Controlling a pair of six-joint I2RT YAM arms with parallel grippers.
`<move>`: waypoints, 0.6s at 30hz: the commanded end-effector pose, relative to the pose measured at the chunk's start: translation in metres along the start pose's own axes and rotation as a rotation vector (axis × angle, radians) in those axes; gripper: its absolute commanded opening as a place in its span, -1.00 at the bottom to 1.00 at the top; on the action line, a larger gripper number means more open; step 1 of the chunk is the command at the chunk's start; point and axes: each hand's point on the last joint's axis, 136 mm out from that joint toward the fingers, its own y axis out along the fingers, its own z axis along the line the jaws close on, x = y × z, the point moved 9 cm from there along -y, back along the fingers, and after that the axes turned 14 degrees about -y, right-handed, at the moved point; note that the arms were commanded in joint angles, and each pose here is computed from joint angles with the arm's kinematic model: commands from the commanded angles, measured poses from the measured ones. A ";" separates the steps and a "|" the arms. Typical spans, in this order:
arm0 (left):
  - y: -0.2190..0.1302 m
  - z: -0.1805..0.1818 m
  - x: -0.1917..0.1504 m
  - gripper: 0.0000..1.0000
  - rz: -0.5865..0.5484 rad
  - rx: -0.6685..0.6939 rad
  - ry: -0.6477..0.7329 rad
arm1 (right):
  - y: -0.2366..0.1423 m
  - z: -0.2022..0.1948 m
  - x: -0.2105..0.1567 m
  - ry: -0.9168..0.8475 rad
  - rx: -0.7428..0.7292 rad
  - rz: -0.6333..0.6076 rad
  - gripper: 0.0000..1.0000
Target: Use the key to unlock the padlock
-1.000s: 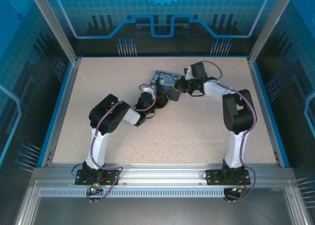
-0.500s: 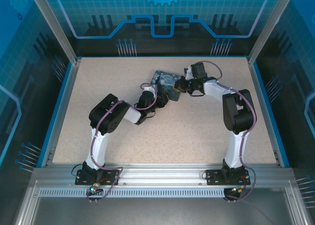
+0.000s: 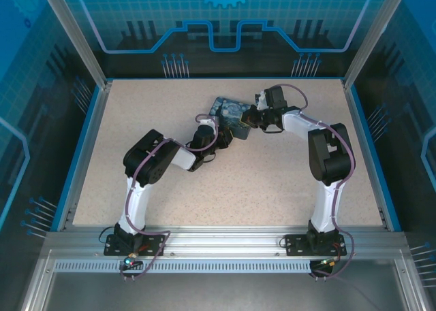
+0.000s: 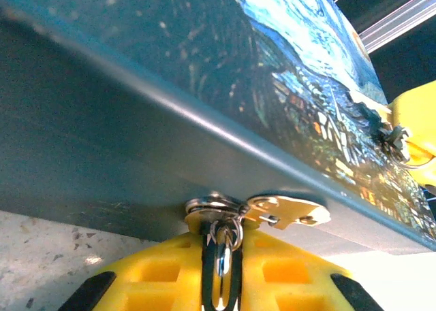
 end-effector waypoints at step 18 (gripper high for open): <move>-0.020 -0.033 0.000 -1.00 0.193 0.018 -0.192 | -0.023 0.004 0.012 0.016 0.057 -0.016 -1.00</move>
